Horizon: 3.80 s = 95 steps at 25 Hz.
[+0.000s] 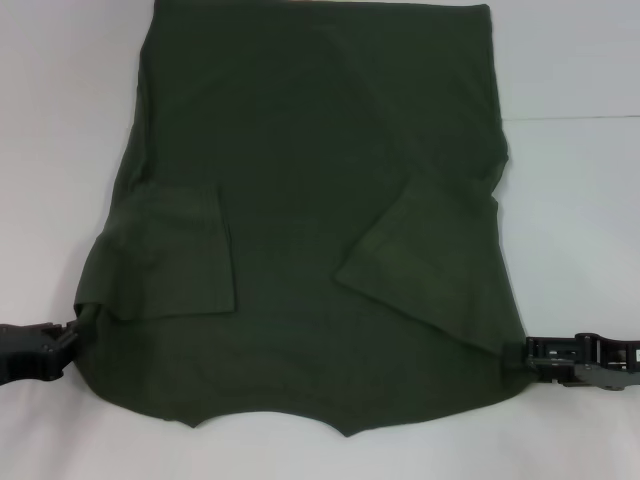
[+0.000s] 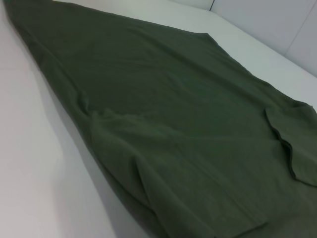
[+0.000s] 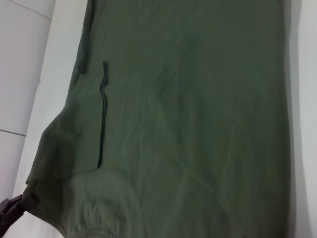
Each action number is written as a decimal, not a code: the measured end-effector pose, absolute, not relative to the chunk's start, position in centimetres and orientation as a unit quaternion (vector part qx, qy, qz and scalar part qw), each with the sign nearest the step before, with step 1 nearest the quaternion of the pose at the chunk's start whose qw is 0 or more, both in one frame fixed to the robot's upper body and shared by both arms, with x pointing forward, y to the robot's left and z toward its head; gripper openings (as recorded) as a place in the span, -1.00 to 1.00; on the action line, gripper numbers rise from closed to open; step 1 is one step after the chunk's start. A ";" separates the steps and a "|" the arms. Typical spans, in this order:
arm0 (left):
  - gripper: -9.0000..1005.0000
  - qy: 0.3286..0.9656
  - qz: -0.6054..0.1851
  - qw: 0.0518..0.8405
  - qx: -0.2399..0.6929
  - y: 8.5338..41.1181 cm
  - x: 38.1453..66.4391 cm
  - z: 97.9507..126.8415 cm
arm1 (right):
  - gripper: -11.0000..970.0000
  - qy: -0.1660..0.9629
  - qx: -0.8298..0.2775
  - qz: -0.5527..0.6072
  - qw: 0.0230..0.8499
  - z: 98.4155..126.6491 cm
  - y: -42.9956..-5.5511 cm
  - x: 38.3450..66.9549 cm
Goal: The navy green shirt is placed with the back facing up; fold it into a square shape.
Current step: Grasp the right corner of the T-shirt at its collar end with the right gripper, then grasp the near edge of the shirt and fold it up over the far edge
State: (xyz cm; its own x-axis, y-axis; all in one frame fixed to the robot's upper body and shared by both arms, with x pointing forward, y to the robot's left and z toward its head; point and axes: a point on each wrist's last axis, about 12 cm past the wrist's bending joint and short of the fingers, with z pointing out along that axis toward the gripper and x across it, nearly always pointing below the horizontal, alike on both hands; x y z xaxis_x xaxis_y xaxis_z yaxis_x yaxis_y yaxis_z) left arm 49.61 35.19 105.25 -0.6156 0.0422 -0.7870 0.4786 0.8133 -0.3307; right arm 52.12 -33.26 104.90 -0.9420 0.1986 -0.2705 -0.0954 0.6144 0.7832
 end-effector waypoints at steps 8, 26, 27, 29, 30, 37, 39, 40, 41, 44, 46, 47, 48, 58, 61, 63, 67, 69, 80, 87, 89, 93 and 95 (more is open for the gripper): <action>-0.89 0.858 -0.265 0.413 0.151 35.2 49.6 105.3 | 0.39 0.886 0.039 0.430 0.170 104.8 -33.6 52.3; -0.89 0.858 -0.262 0.416 0.150 35.3 49.7 105.4 | -0.62 0.893 0.036 0.418 0.161 105.0 -33.3 52.8; -0.89 0.858 -0.262 0.416 0.150 35.3 49.7 105.4 | -0.70 0.894 0.036 0.418 0.160 105.0 -33.3 52.8; -0.89 0.858 -0.262 0.416 0.151 35.4 49.7 105.5 | -0.85 0.894 0.035 0.417 0.160 105.0 -33.3 52.8; -0.89 0.858 -0.262 0.416 0.151 35.4 49.7 105.5 | -0.92 0.894 0.034 0.417 0.161 105.0 -33.3 52.8; -0.89 0.860 -0.281 0.413 0.103 36.0 49.5 105.7 | -0.93 0.883 0.029 0.430 0.185 104.9 -34.1 51.9; -0.89 0.857 -0.296 0.415 0.073 36.7 49.0 106.0 | -0.93 0.878 0.029 0.436 0.196 104.9 -34.6 51.3; -0.89 0.852 -0.311 0.416 0.060 37.0 48.6 106.3 | -0.93 0.873 0.030 0.440 0.208 104.8 -35.1 50.8; -0.89 0.850 -0.317 0.417 0.055 37.2 48.4 106.4 | -0.93 0.871 0.031 0.440 0.214 104.8 -35.4 50.4; -0.89 0.844 -0.334 0.416 0.047 37.2 48.0 106.6 | -0.93 0.868 0.029 0.441 0.225 104.7 -35.9 49.9; -0.89 0.840 -0.351 0.411 0.044 37.1 47.6 106.6 | -0.93 0.865 0.023 0.442 0.235 104.6 -36.3 49.3; -0.89 0.839 -0.358 0.408 0.042 36.9 47.4 106.6 | -0.93 0.863 0.020 0.444 0.240 104.6 -36.5 49.0; -0.89 0.837 -0.367 0.404 0.040 36.8 47.2 106.6 | -0.93 0.861 0.019 0.445 0.244 104.6 -36.7 48.7; -0.89 0.807 -0.450 0.382 0.011 35.9 43.8 105.9 | -0.93 0.843 0.024 0.451 0.292 104.9 -39.8 44.5; -0.89 0.801 -0.467 0.375 0.001 35.8 42.5 105.5 | -0.92 0.839 0.027 0.451 0.302 105.1 -40.5 43.3; -0.89 0.797 -0.476 0.371 -0.004 35.7 41.8 105.4 | -0.93 0.838 0.029 0.451 0.306 105.1 -40.9 42.6; -0.89 0.792 -0.491 0.362 -0.012 35.5 40.6 104.9 | -0.93 0.839 0.034 0.448 0.307 105.0 -41.4 41.4; -0.89 0.790 -0.497 0.359 -0.015 35.3 40.1 104.7 | -0.92 0.839 0.036 0.448 0.307 104.9 -41.5 41.0; -0.89 0.790 -0.506 0.345 -0.015 35.0 39.5 104.4 | -0.93 0.832 0.059 0.448 0.322 104.8 -42.0 40.3; -0.89 0.785 -0.502 0.362 0.018 34.7 45.1 106.1 | -0.92 0.808 0.062 0.452 0.373 106.8 -42.3 43.9; -0.89 0.784 -0.501 0.366 0.023 34.6 46.6 106.4 | -0.92 0.800 0.061 0.449 0.393 107.6 -42.3 45.6; -0.89 0.784 -0.481 0.390 0.039 33.9 52.0 108.1 | -0.92 0.790 0.059 0.439 0.425 109.0 -41.8 49.3; -0.89 0.787 -0.463 0.406 0.039 33.7 54.4 109.0 | -0.93 0.787 0.057 0.430 0.440 109.6 -41.3 51.4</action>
State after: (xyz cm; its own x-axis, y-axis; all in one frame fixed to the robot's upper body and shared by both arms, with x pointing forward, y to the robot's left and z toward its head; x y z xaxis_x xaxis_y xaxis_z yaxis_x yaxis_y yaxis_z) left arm 54.39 33.65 108.96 -0.6680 -0.3153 -0.6741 0.4366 0.5675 -0.6981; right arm 51.39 -41.29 109.60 -0.6070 0.4672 -0.6428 -0.2880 0.6245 0.7260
